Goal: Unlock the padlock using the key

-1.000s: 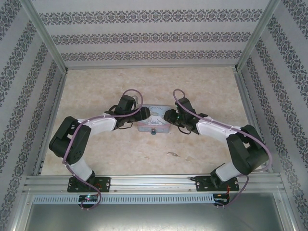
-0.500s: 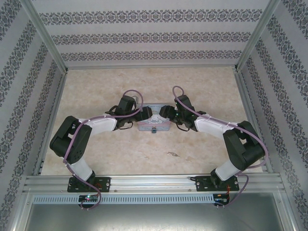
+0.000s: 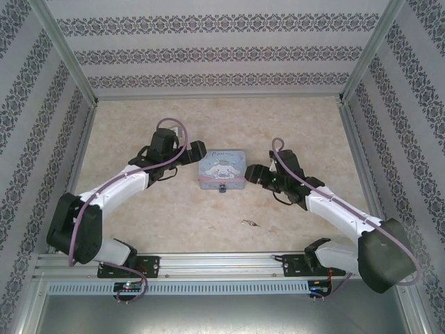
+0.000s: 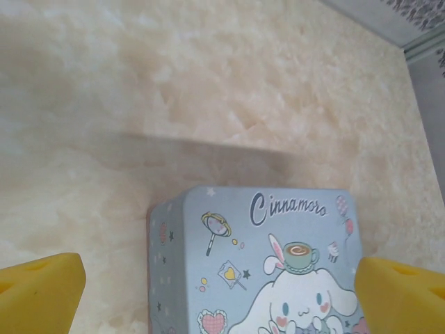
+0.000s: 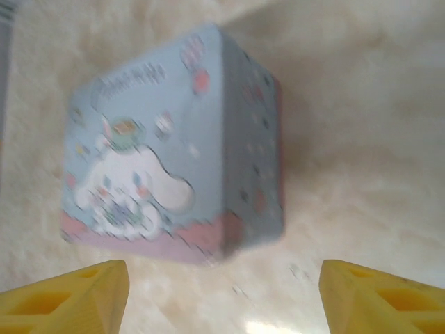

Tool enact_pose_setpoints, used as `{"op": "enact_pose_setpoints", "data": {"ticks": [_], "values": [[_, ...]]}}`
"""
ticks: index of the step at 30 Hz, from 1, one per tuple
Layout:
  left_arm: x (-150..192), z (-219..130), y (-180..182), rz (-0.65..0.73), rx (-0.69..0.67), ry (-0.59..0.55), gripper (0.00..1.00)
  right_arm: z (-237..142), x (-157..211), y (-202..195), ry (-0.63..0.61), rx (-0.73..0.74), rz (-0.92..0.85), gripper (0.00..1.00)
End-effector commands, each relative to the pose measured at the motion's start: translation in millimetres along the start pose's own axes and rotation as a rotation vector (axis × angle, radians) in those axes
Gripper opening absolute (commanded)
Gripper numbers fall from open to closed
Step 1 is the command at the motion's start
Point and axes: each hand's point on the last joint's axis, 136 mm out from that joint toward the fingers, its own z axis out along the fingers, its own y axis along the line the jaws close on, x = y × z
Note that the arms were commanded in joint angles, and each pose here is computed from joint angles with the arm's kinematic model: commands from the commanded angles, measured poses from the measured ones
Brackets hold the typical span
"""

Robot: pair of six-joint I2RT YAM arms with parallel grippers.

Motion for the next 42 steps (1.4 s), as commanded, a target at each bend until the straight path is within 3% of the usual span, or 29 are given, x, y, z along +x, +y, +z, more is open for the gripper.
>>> {"op": "enact_pose_setpoints", "data": {"ticks": [1,13,23,42], "values": [[-7,-20,17,0.002,-0.107,-0.013,0.99,-2,41,-15,0.130,0.040,-0.083,0.68],[15,-27,1,-0.086,0.005,0.086,1.00,7,98,-23,0.299,0.127,-0.243,0.43],[24,-34,0,-0.106,0.031,0.096,1.00,11,123,-30,0.368,0.196,-0.322,0.39],[28,-30,6,-0.138,0.023,0.090,1.00,13,136,-37,0.389,0.266,-0.385,0.38]]}}
